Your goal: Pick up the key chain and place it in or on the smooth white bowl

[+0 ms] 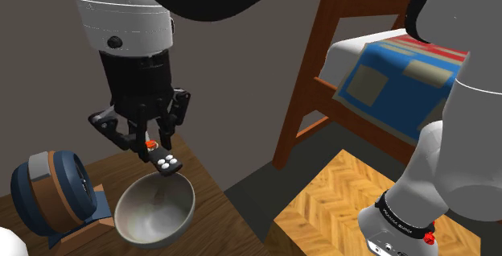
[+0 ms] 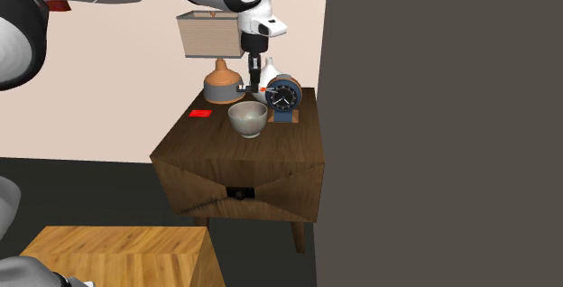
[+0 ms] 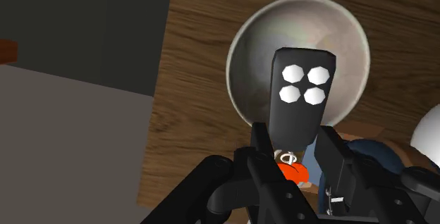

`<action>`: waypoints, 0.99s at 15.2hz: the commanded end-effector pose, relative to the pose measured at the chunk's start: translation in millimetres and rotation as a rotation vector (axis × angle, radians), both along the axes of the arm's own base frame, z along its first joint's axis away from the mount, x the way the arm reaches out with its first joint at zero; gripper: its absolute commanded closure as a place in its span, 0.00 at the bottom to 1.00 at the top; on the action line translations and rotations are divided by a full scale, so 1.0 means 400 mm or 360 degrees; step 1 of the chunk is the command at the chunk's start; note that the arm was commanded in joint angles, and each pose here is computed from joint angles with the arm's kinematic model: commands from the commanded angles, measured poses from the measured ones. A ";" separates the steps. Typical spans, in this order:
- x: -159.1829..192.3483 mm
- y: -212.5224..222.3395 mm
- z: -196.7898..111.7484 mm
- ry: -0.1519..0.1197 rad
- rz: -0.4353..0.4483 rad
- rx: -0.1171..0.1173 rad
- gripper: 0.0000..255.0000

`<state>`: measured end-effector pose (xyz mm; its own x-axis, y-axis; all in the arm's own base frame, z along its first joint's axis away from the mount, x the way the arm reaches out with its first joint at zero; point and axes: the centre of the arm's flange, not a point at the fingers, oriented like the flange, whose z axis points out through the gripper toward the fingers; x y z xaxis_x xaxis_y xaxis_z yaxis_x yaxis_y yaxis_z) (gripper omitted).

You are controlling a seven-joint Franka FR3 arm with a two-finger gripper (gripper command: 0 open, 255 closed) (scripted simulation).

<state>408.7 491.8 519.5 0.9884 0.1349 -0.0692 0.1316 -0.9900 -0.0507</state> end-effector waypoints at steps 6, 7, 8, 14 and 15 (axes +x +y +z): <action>-0.110 0.072 -0.021 0.0000 -0.0002 0.0000 1.00; -0.110 0.072 -0.035 0.0000 -0.0002 0.0000 1.00; -0.110 0.072 -0.048 0.0000 -0.0002 0.0000 1.00; -0.110 0.072 -0.127 0.0000 -0.0002 0.0000 1.00; -0.110 0.072 -0.140 0.0000 -0.0002 0.0000 1.00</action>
<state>365.3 520.5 469.1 0.9886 0.1337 -0.0695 0.1303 -0.9902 -0.0507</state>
